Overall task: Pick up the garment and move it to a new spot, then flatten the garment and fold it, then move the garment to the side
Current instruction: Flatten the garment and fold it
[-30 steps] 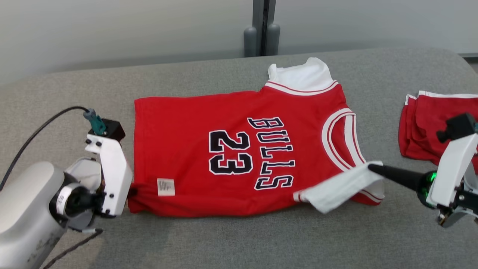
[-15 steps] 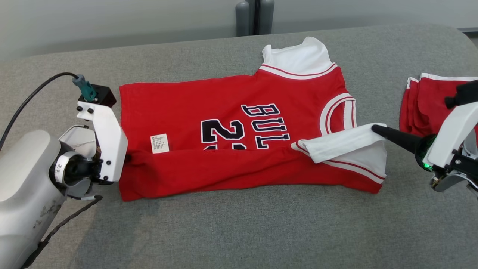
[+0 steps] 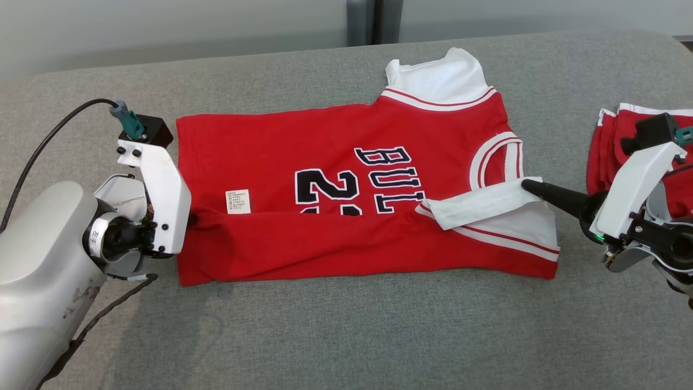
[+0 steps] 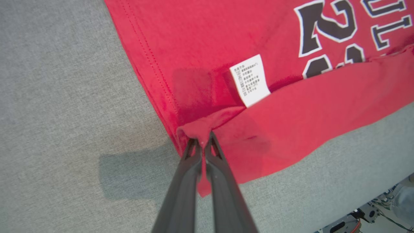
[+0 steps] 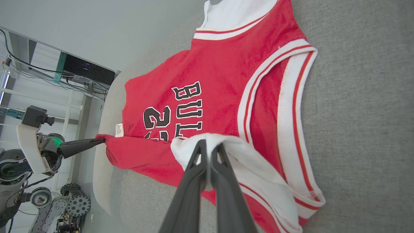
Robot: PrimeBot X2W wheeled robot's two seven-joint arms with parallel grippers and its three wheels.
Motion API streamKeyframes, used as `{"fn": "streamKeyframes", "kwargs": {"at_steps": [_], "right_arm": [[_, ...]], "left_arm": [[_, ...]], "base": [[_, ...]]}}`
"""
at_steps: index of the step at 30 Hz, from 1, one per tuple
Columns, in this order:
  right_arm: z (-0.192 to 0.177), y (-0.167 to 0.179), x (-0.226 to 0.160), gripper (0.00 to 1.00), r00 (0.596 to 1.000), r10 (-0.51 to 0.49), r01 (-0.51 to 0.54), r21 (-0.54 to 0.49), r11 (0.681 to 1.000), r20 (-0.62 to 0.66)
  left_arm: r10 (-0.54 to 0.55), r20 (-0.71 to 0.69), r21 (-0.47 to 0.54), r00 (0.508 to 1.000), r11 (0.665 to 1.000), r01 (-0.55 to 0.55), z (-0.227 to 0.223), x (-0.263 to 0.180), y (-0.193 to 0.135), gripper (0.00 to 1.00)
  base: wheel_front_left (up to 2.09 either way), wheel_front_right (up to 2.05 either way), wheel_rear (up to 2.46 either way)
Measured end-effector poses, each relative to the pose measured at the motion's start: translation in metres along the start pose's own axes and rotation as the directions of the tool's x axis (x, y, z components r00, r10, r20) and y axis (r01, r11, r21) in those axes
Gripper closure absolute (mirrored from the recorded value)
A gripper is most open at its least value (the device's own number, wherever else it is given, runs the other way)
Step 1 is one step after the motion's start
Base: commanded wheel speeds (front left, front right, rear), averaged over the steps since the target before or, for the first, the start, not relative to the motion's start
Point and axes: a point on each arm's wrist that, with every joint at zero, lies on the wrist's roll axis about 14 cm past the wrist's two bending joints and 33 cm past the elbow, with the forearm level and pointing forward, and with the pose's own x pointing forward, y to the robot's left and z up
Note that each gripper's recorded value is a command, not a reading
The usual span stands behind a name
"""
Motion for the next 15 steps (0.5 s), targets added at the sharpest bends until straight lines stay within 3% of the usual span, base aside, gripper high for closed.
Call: {"fn": "streamKeyframes", "kwargs": {"at_steps": [1, 3, 4, 5, 6, 15], "right_arm": [[0.000, 0.000, 0.001, 0.99, 1.000, 0.000, 0.000, 0.002, 1.000, -0.001], [0.001, -0.003, 0.003, 0.74, 1.000, -0.007, 0.007, 0.002, 1.000, 0.001], [0.001, -0.004, 0.004, 0.59, 1.000, -0.011, 0.011, 0.001, 1.000, 0.001], [0.001, -0.005, 0.004, 0.19, 1.000, -0.014, 0.014, -0.001, 1.000, 0.004], [0.001, -0.005, 0.005, 0.00, 1.000, -0.016, 0.016, -0.001, 1.000, 0.008], [0.018, 0.015, 0.001, 0.00, 0.990, 0.033, -0.033, -0.005, 0.999, 0.139]], "left_arm": [[-0.001, 0.003, -0.002, 1.000, 1.000, 0.001, 0.000, 0.001, 0.000, 1.00], [0.001, 0.016, -0.006, 1.000, 1.000, -0.001, 0.003, 0.002, 0.001, 0.88], [0.003, 0.014, -0.005, 1.000, 1.000, -0.003, 0.003, 0.002, 0.001, 0.72], [0.005, 0.014, -0.005, 1.000, 1.000, -0.005, 0.003, 0.002, 0.001, 0.25], [0.007, 0.021, -0.005, 1.000, 1.000, -0.007, 0.004, 0.002, 0.002, 0.00], [0.013, 0.064, 0.007, 0.998, 1.000, -0.013, 0.009, -0.006, 0.003, 0.00]], "base": [[0.00, 0.00, 0.00], [0.00, 0.00, 0.00], [0.00, 0.00, 0.00], [0.00, 0.00, 0.00], [0.00, 0.00, 0.00], [0.00, 0.00, 0.00]]}}
